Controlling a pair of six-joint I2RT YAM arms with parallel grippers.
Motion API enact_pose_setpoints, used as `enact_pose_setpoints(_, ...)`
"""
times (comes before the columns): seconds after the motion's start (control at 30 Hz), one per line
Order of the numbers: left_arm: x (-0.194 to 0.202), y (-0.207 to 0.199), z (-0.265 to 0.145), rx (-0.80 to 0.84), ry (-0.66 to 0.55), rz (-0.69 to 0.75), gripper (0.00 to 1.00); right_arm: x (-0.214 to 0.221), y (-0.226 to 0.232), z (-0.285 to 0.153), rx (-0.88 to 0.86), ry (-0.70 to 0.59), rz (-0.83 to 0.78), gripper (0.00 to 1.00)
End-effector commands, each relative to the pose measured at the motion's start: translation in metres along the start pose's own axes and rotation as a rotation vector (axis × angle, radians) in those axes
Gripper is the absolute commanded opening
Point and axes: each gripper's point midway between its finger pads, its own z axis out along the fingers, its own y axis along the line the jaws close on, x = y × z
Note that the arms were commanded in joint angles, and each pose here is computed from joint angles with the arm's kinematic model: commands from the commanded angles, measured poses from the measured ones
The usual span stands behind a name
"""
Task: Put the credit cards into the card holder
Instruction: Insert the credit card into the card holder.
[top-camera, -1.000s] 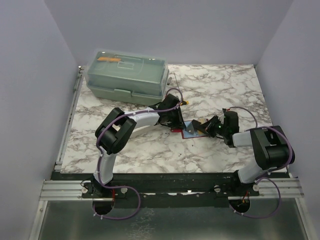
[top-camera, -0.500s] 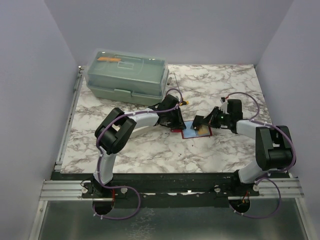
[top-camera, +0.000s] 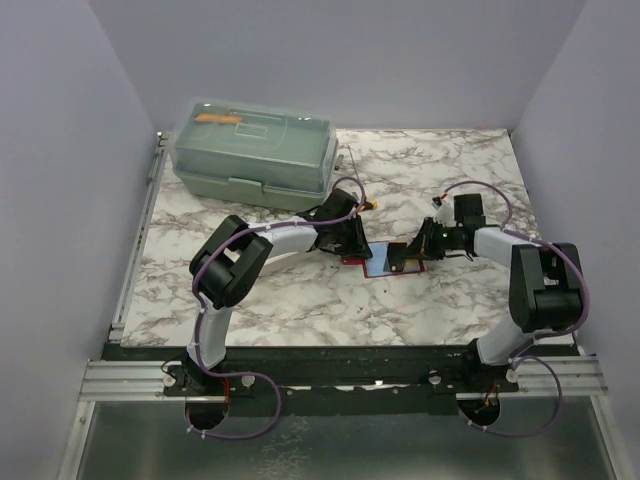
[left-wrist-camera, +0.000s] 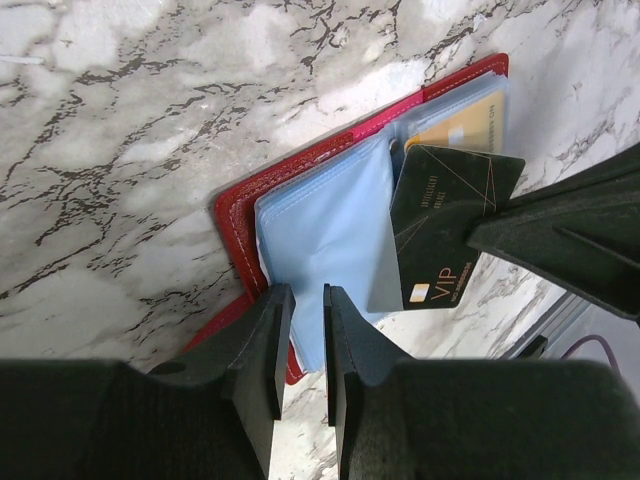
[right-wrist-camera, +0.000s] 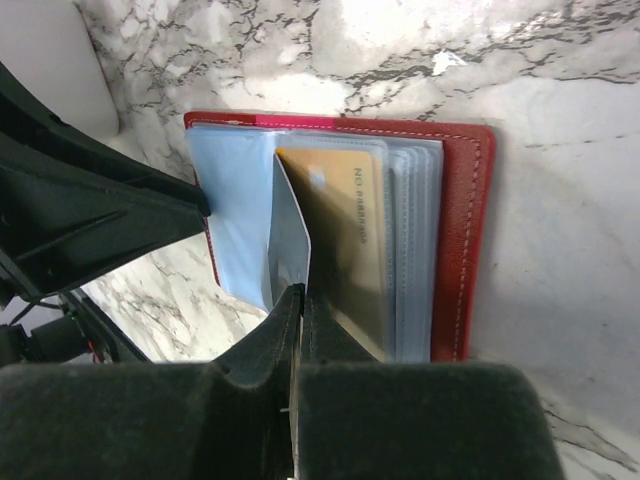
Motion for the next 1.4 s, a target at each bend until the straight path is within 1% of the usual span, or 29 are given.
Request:
enact_pose_setpoints(0.0, 0.024, 0.023, -0.001, -0.063, 0.08, -0.004, 0.27, 0.012, -0.01, -0.003, -0.008, 0.099, 0.01, 0.0)
enact_pose_setpoints(0.33, 0.025, 0.019, -0.001, -0.047, 0.091, -0.016, 0.27, 0.011, -0.007, 0.009, -0.094, 0.193, -0.001, 0.0)
enact_pose_setpoints(0.8, 0.023, 0.015, -0.004, -0.04, 0.083, -0.013, 0.27, 0.013, -0.015, 0.017, -0.09, 0.285, 0.028, 0.0)
enact_pose_setpoints(0.97, 0.022, 0.009, -0.01, -0.027, 0.078, -0.014, 0.32, 0.009, -0.017, 0.019, -0.092, 0.305, 0.014, 0.01)
enact_pose_setpoints(1.07, 0.021, 0.008, -0.016, -0.032, 0.067, -0.016, 0.32, 0.008, -0.017, 0.02, -0.1, 0.314, 0.003, 0.02)
enact_pose_setpoints(1.2, 0.023, 0.016, -0.02, -0.064, 0.059, -0.02, 0.26, 0.008, -0.017, 0.023, -0.117, 0.328, 0.009, 0.07)
enact_pose_setpoints(1.3, 0.029, 0.028, -0.015, -0.094, 0.075, -0.036, 0.2, 0.008, -0.015, 0.027, -0.148, 0.334, 0.02, 0.07)
enact_pose_setpoints(1.37, 0.031, 0.034, -0.012, -0.109, 0.079, -0.043, 0.18, 0.008, -0.015, 0.029, -0.17, 0.337, -0.007, 0.07)
